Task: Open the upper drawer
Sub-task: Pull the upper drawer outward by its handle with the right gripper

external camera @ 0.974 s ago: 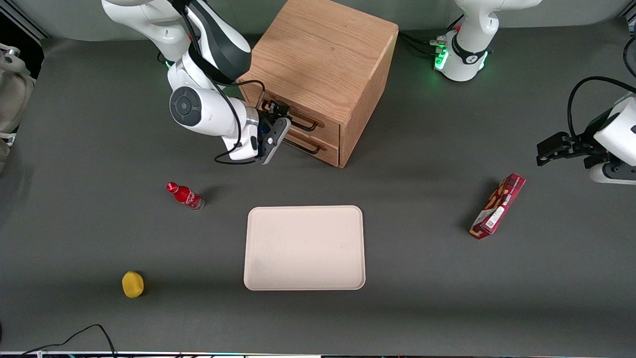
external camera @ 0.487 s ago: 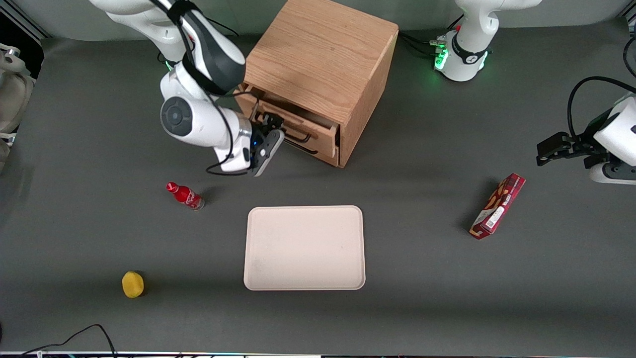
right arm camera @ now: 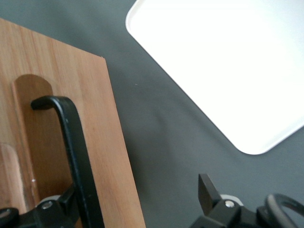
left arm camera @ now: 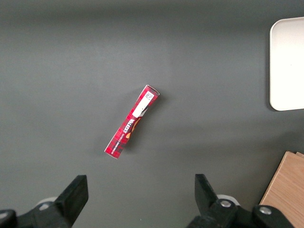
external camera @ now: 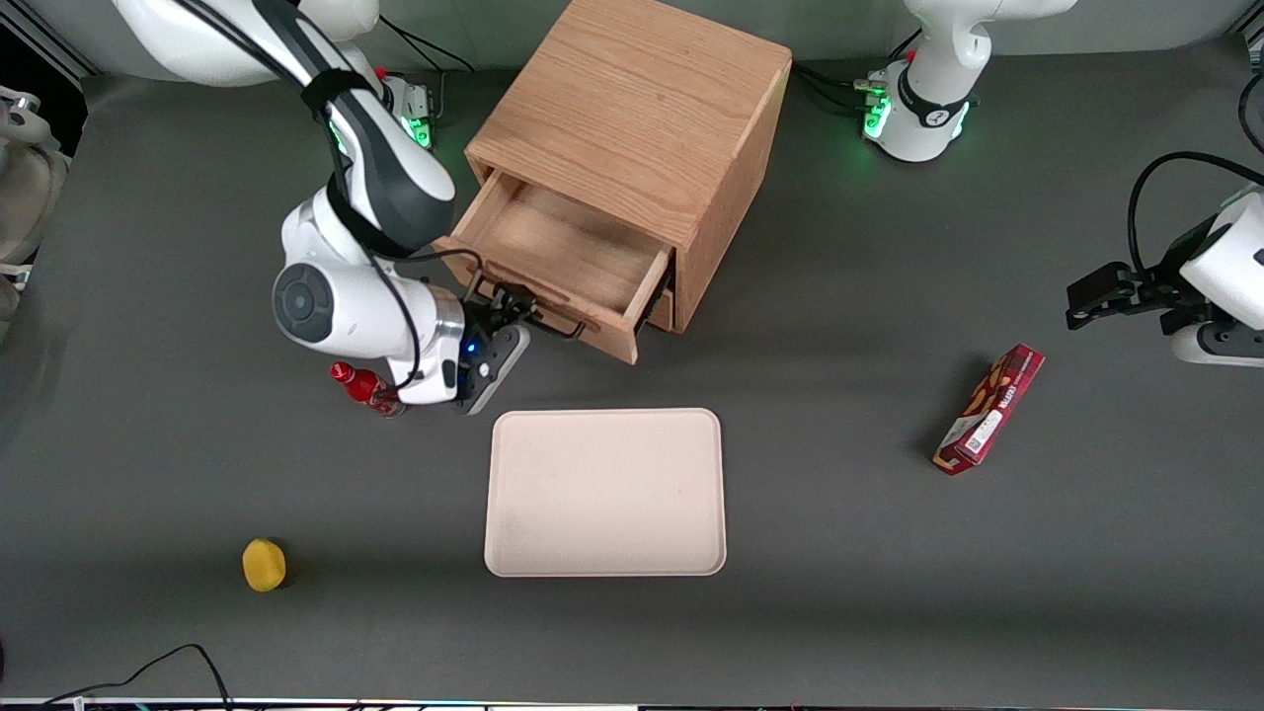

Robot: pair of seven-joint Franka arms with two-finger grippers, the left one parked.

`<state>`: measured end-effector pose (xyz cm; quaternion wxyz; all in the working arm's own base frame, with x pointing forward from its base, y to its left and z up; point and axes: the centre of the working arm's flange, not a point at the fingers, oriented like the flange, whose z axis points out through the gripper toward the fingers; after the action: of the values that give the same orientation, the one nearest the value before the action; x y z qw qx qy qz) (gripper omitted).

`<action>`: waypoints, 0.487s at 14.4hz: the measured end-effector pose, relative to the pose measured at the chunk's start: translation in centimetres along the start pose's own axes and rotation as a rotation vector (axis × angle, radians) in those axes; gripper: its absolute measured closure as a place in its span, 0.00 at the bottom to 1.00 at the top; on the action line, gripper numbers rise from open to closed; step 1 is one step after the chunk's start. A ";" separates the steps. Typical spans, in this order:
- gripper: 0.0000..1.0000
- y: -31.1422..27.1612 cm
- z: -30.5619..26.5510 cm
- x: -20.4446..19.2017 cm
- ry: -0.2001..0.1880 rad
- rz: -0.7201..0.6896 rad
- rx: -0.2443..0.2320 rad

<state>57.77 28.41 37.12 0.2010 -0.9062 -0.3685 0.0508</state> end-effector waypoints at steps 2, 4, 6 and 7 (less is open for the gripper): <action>0.00 1.7 -0.8 0.4 -0.004 0.000 0.003; 0.00 3.7 -1.7 0.6 -0.001 -0.007 0.004; 0.00 5.4 -2.3 0.6 0.003 -0.013 0.004; 0.00 6.2 -2.5 0.7 0.006 -0.017 -0.001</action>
<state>62.88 24.11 36.93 0.2019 -0.9032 -0.3759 0.0463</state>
